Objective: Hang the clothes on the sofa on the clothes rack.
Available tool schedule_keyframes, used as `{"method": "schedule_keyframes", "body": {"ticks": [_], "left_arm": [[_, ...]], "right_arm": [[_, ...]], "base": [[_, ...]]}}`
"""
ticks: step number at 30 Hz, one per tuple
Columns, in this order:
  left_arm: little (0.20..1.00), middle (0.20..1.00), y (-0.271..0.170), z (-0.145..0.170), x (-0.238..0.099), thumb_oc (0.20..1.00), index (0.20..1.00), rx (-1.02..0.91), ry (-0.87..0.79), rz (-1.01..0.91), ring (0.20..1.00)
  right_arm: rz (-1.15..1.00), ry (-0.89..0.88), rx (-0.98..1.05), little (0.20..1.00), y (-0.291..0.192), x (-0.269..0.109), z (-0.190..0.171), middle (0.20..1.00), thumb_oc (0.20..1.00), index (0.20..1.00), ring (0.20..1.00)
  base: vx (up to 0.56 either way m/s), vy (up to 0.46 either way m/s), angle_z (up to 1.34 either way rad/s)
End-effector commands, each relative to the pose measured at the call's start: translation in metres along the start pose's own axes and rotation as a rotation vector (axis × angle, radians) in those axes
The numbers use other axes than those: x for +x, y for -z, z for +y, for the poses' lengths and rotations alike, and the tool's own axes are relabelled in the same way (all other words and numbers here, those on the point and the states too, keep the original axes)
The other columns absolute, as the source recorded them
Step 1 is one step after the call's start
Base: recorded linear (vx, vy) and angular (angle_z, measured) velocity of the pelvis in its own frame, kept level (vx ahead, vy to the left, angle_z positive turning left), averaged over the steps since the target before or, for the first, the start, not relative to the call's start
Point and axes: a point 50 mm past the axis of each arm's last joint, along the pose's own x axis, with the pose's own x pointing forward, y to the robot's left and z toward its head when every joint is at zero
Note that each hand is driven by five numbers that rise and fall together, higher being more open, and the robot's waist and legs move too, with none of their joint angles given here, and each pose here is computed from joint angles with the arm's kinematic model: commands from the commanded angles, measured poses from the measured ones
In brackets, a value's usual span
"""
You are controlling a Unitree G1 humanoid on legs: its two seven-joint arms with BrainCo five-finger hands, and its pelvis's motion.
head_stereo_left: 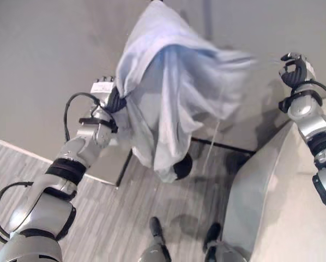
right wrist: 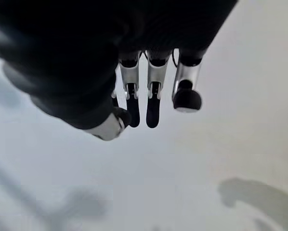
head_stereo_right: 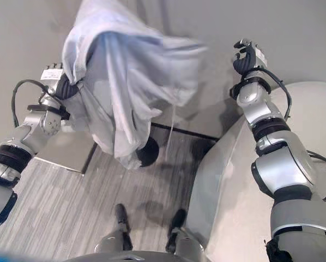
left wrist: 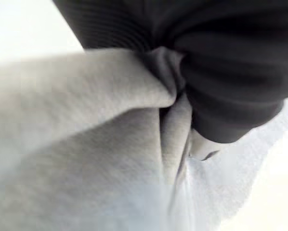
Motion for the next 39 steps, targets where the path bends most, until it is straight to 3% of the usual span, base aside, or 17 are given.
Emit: {"method": "schedule_keyframes", "body": {"ticks": [1,3,4,5,12,14,15,28,31,32,34,35,37,38,39], "left_arm": [[0.200,0.200,-0.001,0.026,0.007,0.200,0.200,-0.105,-0.148,0.018,0.200],[0.200,0.200,-0.014,0.013,-0.004,0.200,0.200,-0.225,-0.144,0.005,0.200],[0.900,0.900,-0.022,0.005,-0.011,0.900,0.900,-0.291,-0.136,0.001,0.900],[1.000,1.000,-0.033,-0.006,-0.021,1.000,1.000,-0.394,-0.131,0.003,1.000],[1.000,1.000,-0.052,-0.031,-0.056,1.000,1.000,-0.561,-0.068,0.019,1.000],[1.000,1.000,-0.049,-0.039,-0.068,1.000,1.000,-0.593,-0.056,0.073,1.000],[1.000,1.000,-0.044,-0.045,-0.079,1.000,1.000,-0.626,-0.057,0.137,1.000],[1.000,1.000,-0.004,-0.071,-0.146,1.000,1.000,-0.595,-0.025,0.465,1.000],[1.000,1.000,0.009,-0.094,-0.204,1.000,1.000,-0.832,0.125,0.704,1.000],[1.000,1.000,0.010,-0.094,-0.205,1.000,1.000,-0.836,0.128,0.705,1.000],[1.000,1.000,0.016,-0.113,-0.250,1.000,1.000,-1.009,0.209,0.946,1.000],[1.000,1.000,0.017,-0.113,-0.250,1.000,1.000,-1.012,0.211,0.946,1.000],[1.000,1.000,0.017,-0.123,-0.279,1.000,1.000,-1.065,0.256,1.074,1.000],[1.000,1.000,0.018,-0.130,-0.312,1.000,1.000,-1.040,0.361,1.188,1.000],[1.000,1.000,0.018,-0.131,-0.312,1.000,1.000,-1.040,0.362,1.187,1.000]], "right_arm": [[-0.127,0.050,0.107,0.200,-0.032,0.005,-0.005,0.200,0.200,0.200,0.200],[-0.141,-0.014,0.155,0.200,-0.027,-0.012,0.017,0.200,0.200,0.200,0.200],[-0.151,-0.046,0.169,0.200,-0.025,-0.022,0.026,0.200,0.200,0.200,0.200],[-0.154,-0.114,0.209,0.200,-0.021,-0.041,0.048,0.200,0.200,0.200,0.200],[-0.154,-0.258,0.314,0.200,-0.016,-0.096,0.091,0.200,0.200,0.200,0.200],[-0.099,-0.282,0.380,0.235,-0.010,-0.112,0.102,0.235,0.235,0.235,0.235],[-0.080,-0.310,0.401,1.000,-0.007,-0.123,0.109,1.000,1.000,1.000,1.000],[0.117,-0.318,0.353,1.000,0.047,-0.176,0.107,1.000,1.000,1.000,1.000],[0.283,-0.253,0.329,1.000,0.085,-0.206,0.096,1.000,1.000,1.000,1.000],[0.285,-0.254,0.329,1.000,0.085,-0.207,0.096,1.000,1.000,1.000,1.000],[0.506,-0.156,0.379,1.000,0.116,-0.237,0.094,1.000,1.000,1.000,1.000],[0.507,-0.155,0.379,1.000,0.116,-0.238,0.094,1.000,1.000,1.000,1.000],[0.644,-0.077,0.414,1.000,0.131,-0.256,0.095,1.000,1.000,1.000,1.000],[0.740,-0.031,0.440,1.000,0.139,-0.270,0.097,1.000,1.000,1.000,1.000],[0.741,-0.031,0.440,1.000,0.139,-0.271,0.096,1.000,1.000,1.000,1.000]], "base": [[0.00,0.004,0.18],[-0.01,-0.003,0.27],[-0.01,-0.011,0.17],[-0.01,-0.011,-0.05],[-0.02,-0.005,-0.11],[-0.02,0.000,-0.04],[0.00,0.000,0.00],[0.03,0.001,0.01],[0.03,-0.008,0.04],[0.00,0.000,0.00],[0.00,0.004,-0.02],[0.00,0.000,0.00],[0.01,-0.005,-0.04],[0.02,-0.015,-0.13],[0.03,-0.025,-0.36]]}}
